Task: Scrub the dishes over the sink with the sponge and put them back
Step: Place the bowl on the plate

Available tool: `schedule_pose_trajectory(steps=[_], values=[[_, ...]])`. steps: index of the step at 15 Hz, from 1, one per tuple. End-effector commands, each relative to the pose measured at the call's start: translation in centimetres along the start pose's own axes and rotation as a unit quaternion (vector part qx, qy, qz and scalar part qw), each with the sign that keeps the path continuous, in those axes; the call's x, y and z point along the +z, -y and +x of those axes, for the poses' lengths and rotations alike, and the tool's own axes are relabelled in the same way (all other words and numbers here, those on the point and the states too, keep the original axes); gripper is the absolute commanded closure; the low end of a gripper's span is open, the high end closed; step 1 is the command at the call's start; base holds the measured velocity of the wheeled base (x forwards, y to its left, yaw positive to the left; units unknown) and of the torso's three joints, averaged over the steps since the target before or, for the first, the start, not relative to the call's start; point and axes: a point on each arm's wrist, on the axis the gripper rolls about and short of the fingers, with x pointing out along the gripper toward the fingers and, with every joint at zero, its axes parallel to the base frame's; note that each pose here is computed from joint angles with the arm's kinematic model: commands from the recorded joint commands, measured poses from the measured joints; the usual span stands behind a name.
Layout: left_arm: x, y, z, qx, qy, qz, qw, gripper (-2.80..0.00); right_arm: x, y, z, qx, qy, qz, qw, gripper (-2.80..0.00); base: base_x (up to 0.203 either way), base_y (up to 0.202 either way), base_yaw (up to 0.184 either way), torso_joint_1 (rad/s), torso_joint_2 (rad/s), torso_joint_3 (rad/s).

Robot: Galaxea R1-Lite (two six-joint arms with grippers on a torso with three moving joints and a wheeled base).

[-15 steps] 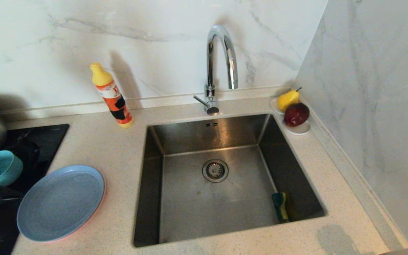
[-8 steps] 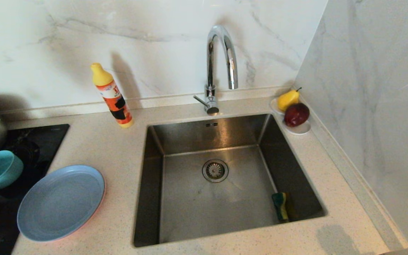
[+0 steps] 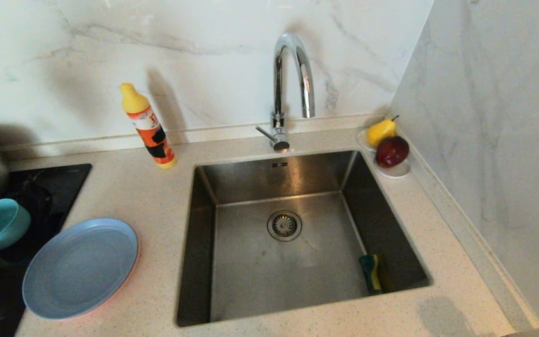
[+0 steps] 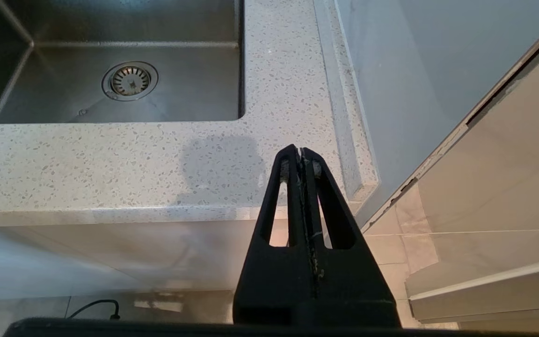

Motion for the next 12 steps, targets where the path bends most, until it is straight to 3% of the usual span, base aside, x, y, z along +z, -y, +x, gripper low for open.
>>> schedule_pose_trajectory(steps=[1,6,12], values=[[-0.4,-0.3,1.0,0.003,-0.024,-0.007,0.9997,-2.80,0.0,0.0,0.0,0.000,0.001,0.000,1.000,0.00,0.000,0.000,0.000,0.000,0.00,0.000],[-1.5,-1.2,2.1,0.014,-0.077,-0.026,0.9966,-2.80,0.0,0.0,0.0,0.000,0.001,0.000,1.000,0.00,0.000,0.000,0.000,0.000,0.00,0.000],[-1.9,-2.0,3.3,0.018,-0.093,-0.043,0.9945,-2.80,0.0,0.0,0.0,0.000,0.001,0.000,1.000,0.00,0.000,0.000,0.000,0.000,0.00,0.000]])
